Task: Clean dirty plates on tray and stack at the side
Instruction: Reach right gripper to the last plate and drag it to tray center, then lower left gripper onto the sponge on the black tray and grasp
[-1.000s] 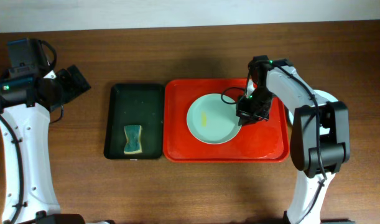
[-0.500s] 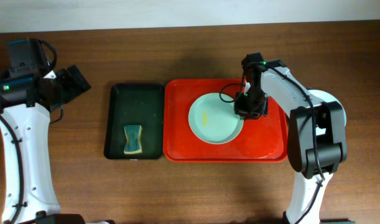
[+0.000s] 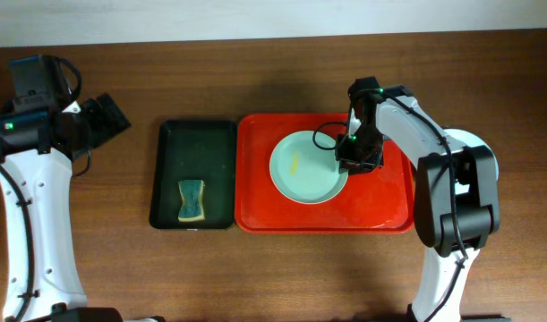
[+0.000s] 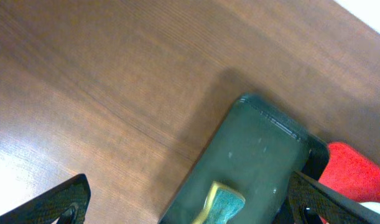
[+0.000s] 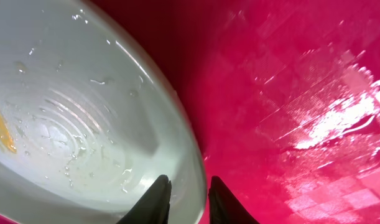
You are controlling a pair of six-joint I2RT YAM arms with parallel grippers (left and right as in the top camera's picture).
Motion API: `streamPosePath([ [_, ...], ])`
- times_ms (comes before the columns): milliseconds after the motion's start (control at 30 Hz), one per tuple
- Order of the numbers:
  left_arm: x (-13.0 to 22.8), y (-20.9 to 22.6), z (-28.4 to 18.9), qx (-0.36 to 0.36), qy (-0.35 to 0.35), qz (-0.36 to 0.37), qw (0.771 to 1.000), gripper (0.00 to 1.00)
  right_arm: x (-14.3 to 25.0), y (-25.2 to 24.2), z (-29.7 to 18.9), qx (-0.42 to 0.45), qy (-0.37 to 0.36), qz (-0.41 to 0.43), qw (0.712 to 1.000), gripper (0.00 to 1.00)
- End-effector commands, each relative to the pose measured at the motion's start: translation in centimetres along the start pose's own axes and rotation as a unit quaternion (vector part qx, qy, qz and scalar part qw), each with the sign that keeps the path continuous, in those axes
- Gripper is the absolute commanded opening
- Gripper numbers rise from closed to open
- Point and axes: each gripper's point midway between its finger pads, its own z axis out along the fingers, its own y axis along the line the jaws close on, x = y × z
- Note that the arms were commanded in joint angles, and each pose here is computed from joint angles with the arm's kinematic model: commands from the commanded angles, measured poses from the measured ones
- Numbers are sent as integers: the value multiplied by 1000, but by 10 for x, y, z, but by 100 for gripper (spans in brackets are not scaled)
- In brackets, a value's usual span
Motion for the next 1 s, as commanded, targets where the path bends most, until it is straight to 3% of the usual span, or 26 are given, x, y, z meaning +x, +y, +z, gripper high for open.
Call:
streamPosePath([
  [0,-13,-4,1,9,-25,-7,1000,99,-4,-3,3,-7,0,-17,1000,22],
  [67,-13,-4,1,9,-24,-7,1000,99,-4,-3,4,-7,-1,-35,999,21],
  [167,7,-46,-3,129,22,56,990,100,-6,-3,3,-8,-4,-45,999,18],
  [233,31,-74,-6,194,61,119,972,90,-6,-3,3,-8,-4,-44,999,12],
  [300,55,-77,2,167,103,148,969,88,-6,-2,4,-8,-4,-45,999,5],
  [400,91,-68,19,82,167,194,963,87,-6,-3,3,-8,-4,-44,999,5],
  [500,122,-63,33,15,223,245,943,76,-6,-3,3,-8,-4,-44,999,10],
  [733,164,-69,58,-13,305,286,908,68,-5,-3,4,-8,-2,-44,999,12],
  [833,175,-65,71,-18,319,286,904,51,-5,-3,4,-8,-2,-43,999,12],
  [900,182,-64,79,-15,321,284,903,46,-5,-3,4,-8,-2,-44,999,12],
  [967,189,-61,86,-14,325,281,903,47,-4,-3,4,-8,-2,-44,999,13],
])
